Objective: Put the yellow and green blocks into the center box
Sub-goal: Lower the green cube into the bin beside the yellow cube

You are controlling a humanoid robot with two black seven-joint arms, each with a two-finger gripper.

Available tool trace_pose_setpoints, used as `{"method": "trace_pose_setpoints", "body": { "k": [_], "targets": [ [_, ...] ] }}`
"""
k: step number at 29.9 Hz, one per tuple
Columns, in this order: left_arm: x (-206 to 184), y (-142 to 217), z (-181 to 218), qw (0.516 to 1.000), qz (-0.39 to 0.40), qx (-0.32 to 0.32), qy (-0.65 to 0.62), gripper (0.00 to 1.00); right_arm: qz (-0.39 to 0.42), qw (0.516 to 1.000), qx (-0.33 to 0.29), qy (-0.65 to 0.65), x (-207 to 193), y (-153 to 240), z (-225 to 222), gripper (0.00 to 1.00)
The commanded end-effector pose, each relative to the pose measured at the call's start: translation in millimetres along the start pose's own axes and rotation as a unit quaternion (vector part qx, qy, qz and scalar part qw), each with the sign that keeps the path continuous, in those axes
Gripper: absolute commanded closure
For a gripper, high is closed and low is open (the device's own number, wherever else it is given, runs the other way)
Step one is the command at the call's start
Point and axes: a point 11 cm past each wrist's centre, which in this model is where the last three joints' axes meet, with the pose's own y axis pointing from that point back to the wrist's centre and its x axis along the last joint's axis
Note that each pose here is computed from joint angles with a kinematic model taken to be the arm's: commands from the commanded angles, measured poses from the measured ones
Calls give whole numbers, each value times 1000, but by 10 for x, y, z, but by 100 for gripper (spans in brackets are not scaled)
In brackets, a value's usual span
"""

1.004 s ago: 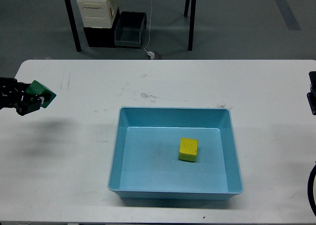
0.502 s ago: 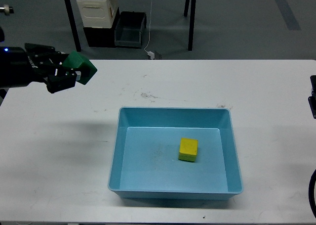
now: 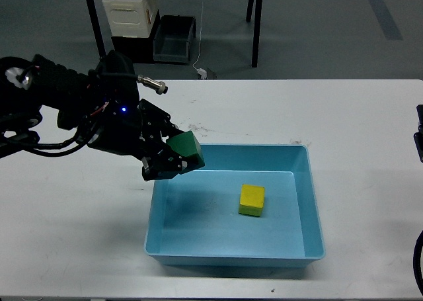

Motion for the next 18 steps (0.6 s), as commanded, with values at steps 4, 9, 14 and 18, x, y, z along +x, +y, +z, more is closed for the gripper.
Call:
{"method": "trace_pose_setpoints", "body": {
  "k": [4, 9, 14, 18],
  "targets": [
    [-138, -305, 92, 997, -62, -17, -46, 68, 0, 1000, -2, -3, -18, 6, 22, 0],
    [-173, -532, 160, 994, -83, -35, -59, 68, 0, 1000, -3, -3, -21, 7, 28, 0],
    [-236, -797, 84, 992, -107, -33, -58, 60, -1, 1000, -3, -4, -29, 8, 31, 0],
    [-368, -891, 34, 992, -117, -30, -39, 48, 0, 1000, -2, -4, -24, 3, 26, 0]
  ]
}}
